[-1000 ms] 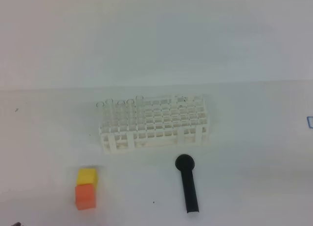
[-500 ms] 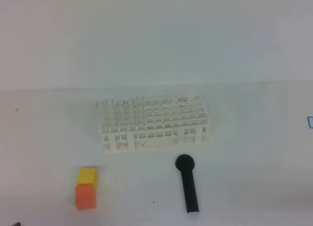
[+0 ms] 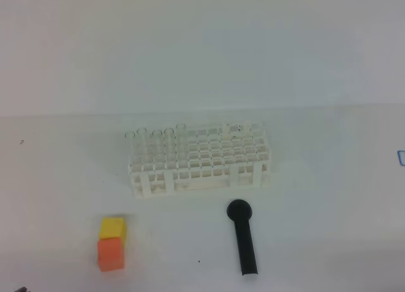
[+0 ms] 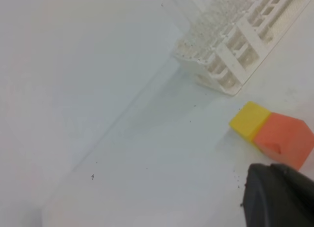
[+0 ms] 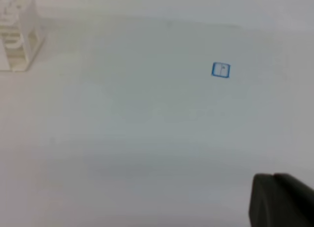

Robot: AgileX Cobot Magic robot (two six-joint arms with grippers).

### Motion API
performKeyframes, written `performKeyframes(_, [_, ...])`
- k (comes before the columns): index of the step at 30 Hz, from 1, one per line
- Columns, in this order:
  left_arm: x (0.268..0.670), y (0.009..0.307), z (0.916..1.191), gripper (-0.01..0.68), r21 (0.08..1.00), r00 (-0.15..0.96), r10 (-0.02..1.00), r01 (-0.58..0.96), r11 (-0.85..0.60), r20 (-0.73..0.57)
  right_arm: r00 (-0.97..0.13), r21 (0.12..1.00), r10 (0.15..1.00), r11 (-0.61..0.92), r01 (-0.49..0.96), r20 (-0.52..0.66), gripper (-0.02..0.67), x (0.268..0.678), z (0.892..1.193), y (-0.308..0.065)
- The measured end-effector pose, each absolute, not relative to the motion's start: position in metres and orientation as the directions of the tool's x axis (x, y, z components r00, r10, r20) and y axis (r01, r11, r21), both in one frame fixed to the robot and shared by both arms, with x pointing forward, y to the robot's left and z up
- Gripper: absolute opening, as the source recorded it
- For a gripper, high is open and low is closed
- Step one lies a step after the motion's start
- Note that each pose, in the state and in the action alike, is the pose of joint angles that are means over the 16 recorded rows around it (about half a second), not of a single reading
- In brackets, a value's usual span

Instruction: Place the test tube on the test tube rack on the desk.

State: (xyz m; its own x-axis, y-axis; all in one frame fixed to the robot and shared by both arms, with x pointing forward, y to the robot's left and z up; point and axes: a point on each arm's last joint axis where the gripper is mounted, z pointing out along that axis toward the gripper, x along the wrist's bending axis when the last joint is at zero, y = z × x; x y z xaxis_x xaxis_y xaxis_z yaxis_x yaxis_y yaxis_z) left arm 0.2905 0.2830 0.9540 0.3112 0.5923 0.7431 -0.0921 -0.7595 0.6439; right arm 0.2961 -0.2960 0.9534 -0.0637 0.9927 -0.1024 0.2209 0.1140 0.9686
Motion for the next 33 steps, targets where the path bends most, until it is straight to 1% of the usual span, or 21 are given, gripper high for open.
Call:
performKeyframes(6, [0.291, 0.283, 0.954, -0.001, 0.644, 0.311, 0.592, -0.092, -0.760, 0.743, -0.063, 0.954, 0.994, 0.105, 0.282, -0.091, -0.001, 0.295, 0.948, -0.296])
performKeyframes(19, [0.291, 0.283, 0.954, -0.001, 0.641, 0.310, 0.590, -0.092, -0.762, 0.746, -0.062, 0.953, 0.994, 0.100, 0.287, -0.085, -0.001, 0.294, 0.948, -0.296])
performKeyframes(21, [0.291, 0.284, 0.955, -0.001, 0.649, 0.303, 0.600, -0.090, -0.755, 0.740, -0.062, 0.953, 0.994, 0.100, 0.288, -0.085, -0.001, 0.294, 0.948, -0.296])
performKeyframes(23, [0.291, 0.284, 0.956, -0.001, 0.677, 0.287, 0.633, -0.084, -0.731, 0.719, -0.062, 0.952, 0.994, 0.100, 0.288, -0.085, -0.001, 0.294, 0.948, -0.296])
performKeyframes(25, [0.292, 0.285, 0.959, -0.001, 0.721, 0.263, 0.684, -0.077, -0.688, 0.681, -0.062, 0.952, 0.994, 0.100, 0.288, -0.085, -0.001, 0.294, 0.948, -0.296])
performKeyframes(27, [0.293, 0.287, 0.962, -0.001, 0.782, 0.235, 0.752, -0.069, -0.619, 0.616, -0.062, 0.952, 0.994, 0.100, 0.289, -0.085, -0.001, 0.294, 0.948, -0.296])
performKeyframes(30, [0.293, 0.289, 0.967, -0.001, 0.881, 0.198, 0.859, -0.063, -0.469, 0.472, -0.062, 0.952, 0.994, 0.100, 0.290, -0.085, -0.001, 0.294, 0.948, -0.296])
performKeyframes(33, [0.294, 0.290, 0.971, -0.001, 0.954, 0.182, 0.936, -0.057, -0.295, 0.301, -0.063, 0.952, 0.994, 0.100, 0.290, -0.085, -0.001, 0.294, 0.947, -0.296])
